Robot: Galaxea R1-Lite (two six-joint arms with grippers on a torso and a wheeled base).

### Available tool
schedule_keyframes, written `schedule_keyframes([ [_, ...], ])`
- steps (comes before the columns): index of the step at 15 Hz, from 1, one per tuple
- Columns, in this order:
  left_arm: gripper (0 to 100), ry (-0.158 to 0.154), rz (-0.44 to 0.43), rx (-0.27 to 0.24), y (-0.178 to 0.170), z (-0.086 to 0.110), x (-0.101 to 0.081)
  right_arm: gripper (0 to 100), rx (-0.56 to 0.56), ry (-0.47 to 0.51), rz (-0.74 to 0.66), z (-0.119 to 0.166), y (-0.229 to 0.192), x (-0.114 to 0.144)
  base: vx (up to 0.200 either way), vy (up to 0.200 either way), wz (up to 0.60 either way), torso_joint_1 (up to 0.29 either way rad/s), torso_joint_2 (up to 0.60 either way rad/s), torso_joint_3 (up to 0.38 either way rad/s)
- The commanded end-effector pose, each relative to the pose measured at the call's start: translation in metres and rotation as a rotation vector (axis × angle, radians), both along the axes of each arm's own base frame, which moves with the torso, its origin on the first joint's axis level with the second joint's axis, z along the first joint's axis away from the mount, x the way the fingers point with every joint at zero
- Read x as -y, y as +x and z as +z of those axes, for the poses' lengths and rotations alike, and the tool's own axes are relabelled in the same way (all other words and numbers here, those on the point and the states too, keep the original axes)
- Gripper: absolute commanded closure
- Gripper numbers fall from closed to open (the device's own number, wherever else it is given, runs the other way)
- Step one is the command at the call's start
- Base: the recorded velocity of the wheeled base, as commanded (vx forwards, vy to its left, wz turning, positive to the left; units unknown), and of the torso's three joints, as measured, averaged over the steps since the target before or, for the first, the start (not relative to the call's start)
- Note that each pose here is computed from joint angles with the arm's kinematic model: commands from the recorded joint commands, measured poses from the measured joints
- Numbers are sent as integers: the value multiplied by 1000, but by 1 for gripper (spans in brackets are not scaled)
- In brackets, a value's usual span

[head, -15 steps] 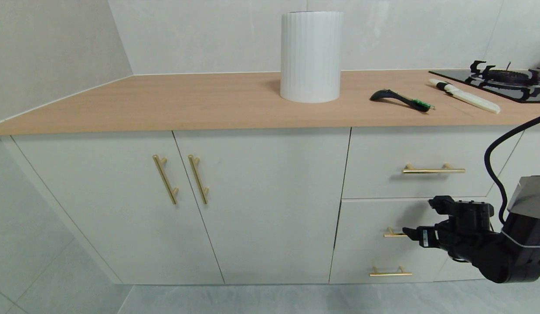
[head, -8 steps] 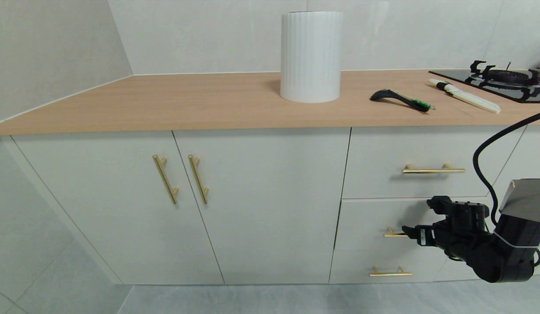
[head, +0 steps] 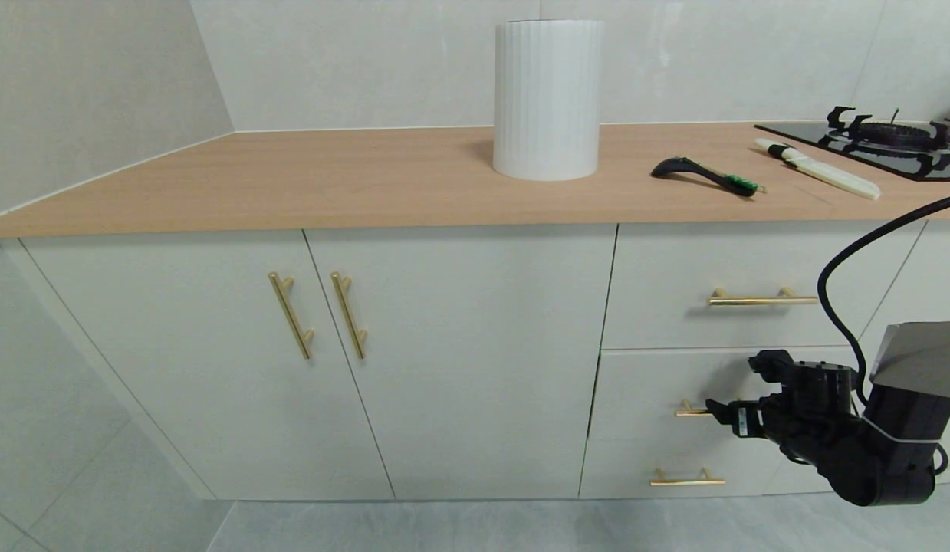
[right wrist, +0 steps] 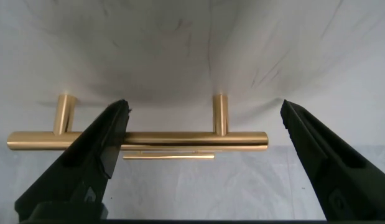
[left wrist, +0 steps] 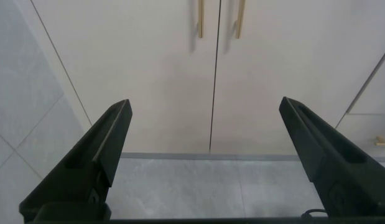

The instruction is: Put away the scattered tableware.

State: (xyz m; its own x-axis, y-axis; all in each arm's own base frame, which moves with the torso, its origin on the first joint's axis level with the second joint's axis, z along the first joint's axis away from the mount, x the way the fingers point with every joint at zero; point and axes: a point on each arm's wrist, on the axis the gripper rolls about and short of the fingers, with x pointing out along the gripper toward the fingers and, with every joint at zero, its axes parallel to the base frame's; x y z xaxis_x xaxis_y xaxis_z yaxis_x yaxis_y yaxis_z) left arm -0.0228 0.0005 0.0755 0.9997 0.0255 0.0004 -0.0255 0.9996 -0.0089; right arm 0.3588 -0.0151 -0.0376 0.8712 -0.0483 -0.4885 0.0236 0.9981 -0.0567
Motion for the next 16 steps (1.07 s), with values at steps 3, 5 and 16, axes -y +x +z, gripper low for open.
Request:
schedule_keyframes([
  [3, 0, 0, 1, 1, 0, 0, 0, 0, -21, -15, 9, -2, -5, 0, 0, 0, 0, 0, 0, 0],
  [5, 0, 0, 1, 1, 0, 0, 0, 0, -30, -14, 14, -2, -8, 0, 0, 0, 0, 0, 0, 0],
  [16, 0, 0, 1, 0, 0, 0, 0, 0, 43, -15, 30, 20, -48, -6, 0, 0, 0, 0, 0, 0],
])
